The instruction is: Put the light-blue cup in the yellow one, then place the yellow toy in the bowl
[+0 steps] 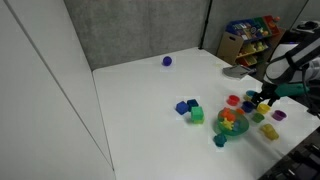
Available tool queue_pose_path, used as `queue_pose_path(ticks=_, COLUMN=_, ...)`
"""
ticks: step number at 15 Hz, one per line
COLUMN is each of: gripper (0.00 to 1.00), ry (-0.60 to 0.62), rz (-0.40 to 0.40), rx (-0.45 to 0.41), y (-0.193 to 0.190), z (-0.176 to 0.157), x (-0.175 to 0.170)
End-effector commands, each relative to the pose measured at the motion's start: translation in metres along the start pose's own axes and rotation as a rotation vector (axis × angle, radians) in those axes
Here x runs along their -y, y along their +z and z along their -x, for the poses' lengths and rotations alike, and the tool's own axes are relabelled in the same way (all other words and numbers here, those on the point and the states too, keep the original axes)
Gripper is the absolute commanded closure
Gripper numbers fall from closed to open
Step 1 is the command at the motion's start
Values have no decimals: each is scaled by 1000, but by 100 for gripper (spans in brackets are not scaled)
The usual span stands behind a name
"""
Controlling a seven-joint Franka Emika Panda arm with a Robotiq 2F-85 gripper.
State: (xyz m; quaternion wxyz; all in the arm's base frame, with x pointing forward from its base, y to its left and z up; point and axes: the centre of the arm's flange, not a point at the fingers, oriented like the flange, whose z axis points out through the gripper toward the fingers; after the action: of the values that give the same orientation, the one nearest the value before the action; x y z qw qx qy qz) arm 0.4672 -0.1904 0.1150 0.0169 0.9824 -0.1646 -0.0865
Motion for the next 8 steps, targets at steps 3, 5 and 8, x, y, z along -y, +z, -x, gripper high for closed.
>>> queue_pose_path(ticks=3, gripper=0, ry=5, rz=0, rx=-2, y=6, z=28, x=-4)
queue_pose_path(ticks=5, gripper=0, ry=5, rz=0, rx=4, y=7, z=39, x=-5)
queue_pose_path(ticks=8, gripper=0, ry=-7, rz=12, rx=-3, y=12, z=43, x=-3)
